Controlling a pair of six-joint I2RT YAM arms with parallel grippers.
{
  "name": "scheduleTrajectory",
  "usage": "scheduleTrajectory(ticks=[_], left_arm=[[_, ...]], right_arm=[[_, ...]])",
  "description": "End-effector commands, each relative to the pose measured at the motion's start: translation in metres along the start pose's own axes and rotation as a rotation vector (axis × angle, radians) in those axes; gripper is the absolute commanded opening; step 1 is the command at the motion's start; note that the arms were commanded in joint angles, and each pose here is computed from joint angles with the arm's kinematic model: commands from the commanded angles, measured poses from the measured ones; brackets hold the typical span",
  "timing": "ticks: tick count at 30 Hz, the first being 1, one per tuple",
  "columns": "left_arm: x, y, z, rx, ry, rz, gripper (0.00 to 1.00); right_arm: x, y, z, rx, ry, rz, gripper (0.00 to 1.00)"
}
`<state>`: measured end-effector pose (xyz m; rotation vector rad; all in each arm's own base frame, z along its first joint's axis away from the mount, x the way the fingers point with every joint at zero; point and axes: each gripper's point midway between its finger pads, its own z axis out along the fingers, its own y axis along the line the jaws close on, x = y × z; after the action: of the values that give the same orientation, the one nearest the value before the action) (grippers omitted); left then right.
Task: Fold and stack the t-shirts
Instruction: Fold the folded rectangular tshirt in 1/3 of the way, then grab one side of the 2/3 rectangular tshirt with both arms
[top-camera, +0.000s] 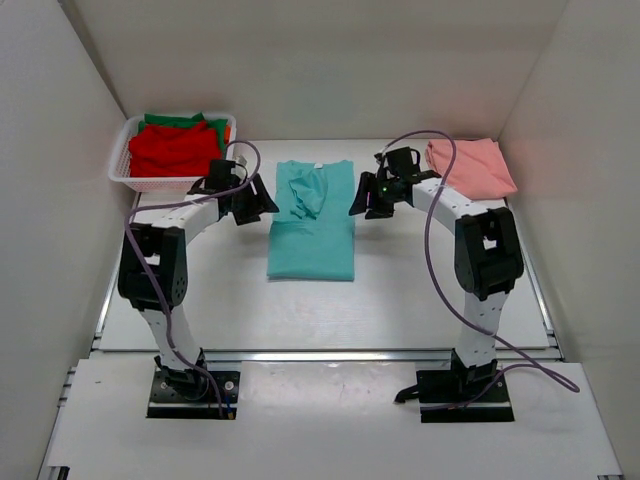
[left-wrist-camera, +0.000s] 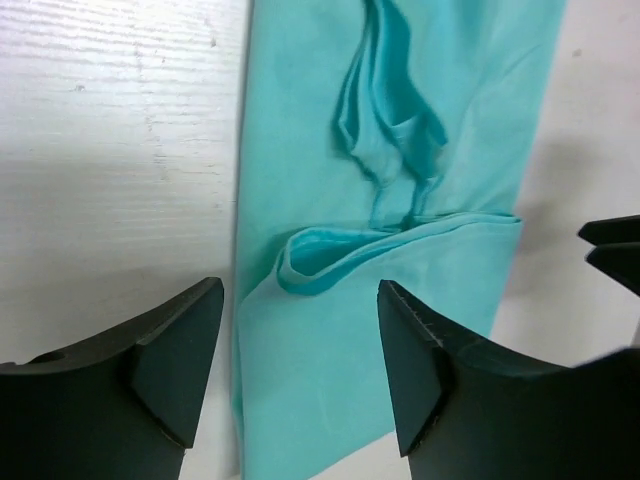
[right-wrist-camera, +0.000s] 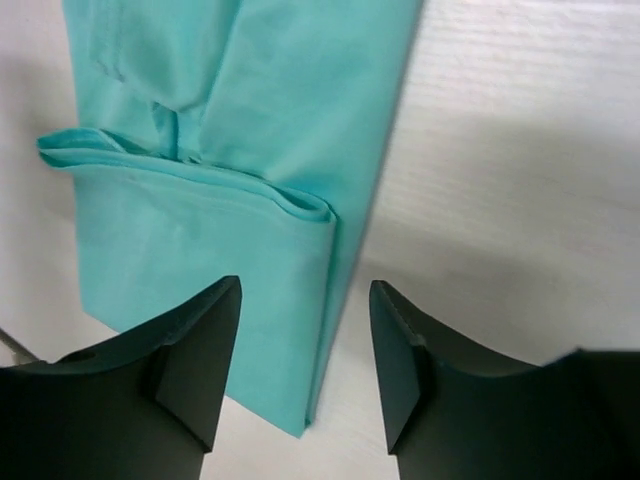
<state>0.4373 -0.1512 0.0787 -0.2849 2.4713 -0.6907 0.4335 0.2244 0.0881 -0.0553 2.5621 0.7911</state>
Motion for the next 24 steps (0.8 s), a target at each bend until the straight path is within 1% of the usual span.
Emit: scheduleTrajectory(ticks=[1, 2, 3, 4, 5, 6, 7, 8, 9, 10, 11, 12, 13, 14, 15, 16, 17, 19, 20, 24], left_arm=[[-0.004, -0.031, -0.024, 0.113, -0.047, 0.046, 0.73], [0.002, -0.031, -0.029, 0.112, -0.040, 0.055, 0.72], [0.020, -0.029, -0.033, 0.110, -0.010, 0.063, 0.67], [0.042, -0.018, -0.030, 0.087, 0.028, 0.059, 0.67], [0.060, -0.009, -0.034, 0.070, 0.049, 0.051, 0.67], [0.067, -0.012, -0.039, 0.066, 0.032, 0.072, 0.69], [0.083, -0.004, -0.042, 0.032, 0.034, 0.077, 0.72], [0.108, 0.005, -0.042, 0.004, 0.071, 0.084, 0.72], [0.108, 0.009, -0.047, -0.032, 0.033, 0.080, 0.73], [0.126, 0.017, -0.046, -0.056, 0.043, 0.063, 0.73], [0.135, 0.030, -0.052, -0.095, 0.013, 0.048, 0.73], [0.131, 0.025, -0.057, -0.083, -0.049, 0.031, 0.70], [0.133, 0.026, -0.061, -0.085, -0.094, -0.001, 0.68], [0.138, 0.030, -0.061, -0.090, -0.111, -0.014, 0.68], [0.128, 0.028, -0.066, -0.091, -0.165, -0.030, 0.66], [0.130, 0.023, -0.068, -0.071, -0.178, -0.043, 0.67], [0.123, 0.025, -0.067, -0.087, -0.210, -0.044, 0.69], [0.121, 0.022, -0.064, -0.086, -0.213, -0.052, 0.69], [0.112, 0.015, -0.063, -0.066, -0.237, -0.052, 0.68], [0.112, 0.011, -0.044, -0.058, -0.197, -0.059, 0.66]], right_arm=[[-0.020, 0.010, -0.034, 0.027, -0.143, -0.025, 0.52], [-0.003, 0.005, -0.030, 0.037, -0.113, -0.009, 0.52], [0.014, 0.002, -0.030, 0.046, -0.098, 0.007, 0.53], [0.018, 0.007, -0.040, 0.039, -0.114, 0.008, 0.53], [0.036, 0.006, -0.041, 0.047, -0.104, 0.025, 0.53], [0.061, 0.001, -0.036, 0.063, -0.072, 0.053, 0.53], [0.078, -0.004, -0.038, 0.082, -0.065, 0.086, 0.53], [0.092, -0.002, -0.042, 0.089, -0.084, 0.091, 0.53], [0.094, 0.001, -0.042, 0.100, -0.124, 0.108, 0.53], [0.115, -0.004, -0.045, 0.109, -0.119, 0.127, 0.53], [0.113, 0.011, -0.050, 0.076, -0.178, 0.130, 0.52], [0.129, 0.006, -0.045, 0.090, -0.181, 0.159, 0.51], [0.134, 0.008, -0.046, 0.086, -0.190, 0.179, 0.51], [0.139, 0.010, -0.044, 0.086, -0.195, 0.178, 0.51], [0.141, 0.014, -0.042, 0.075, -0.190, 0.189, 0.51], [0.148, 0.014, -0.037, 0.076, -0.168, 0.204, 0.51], [0.153, 0.015, -0.034, 0.068, -0.154, 0.207, 0.51], [0.151, 0.020, -0.026, 0.030, -0.160, 0.236, 0.51], [0.155, 0.020, -0.022, 0.030, -0.146, 0.241, 0.52], [0.160, 0.023, -0.007, 0.014, -0.117, 0.256, 0.52]])
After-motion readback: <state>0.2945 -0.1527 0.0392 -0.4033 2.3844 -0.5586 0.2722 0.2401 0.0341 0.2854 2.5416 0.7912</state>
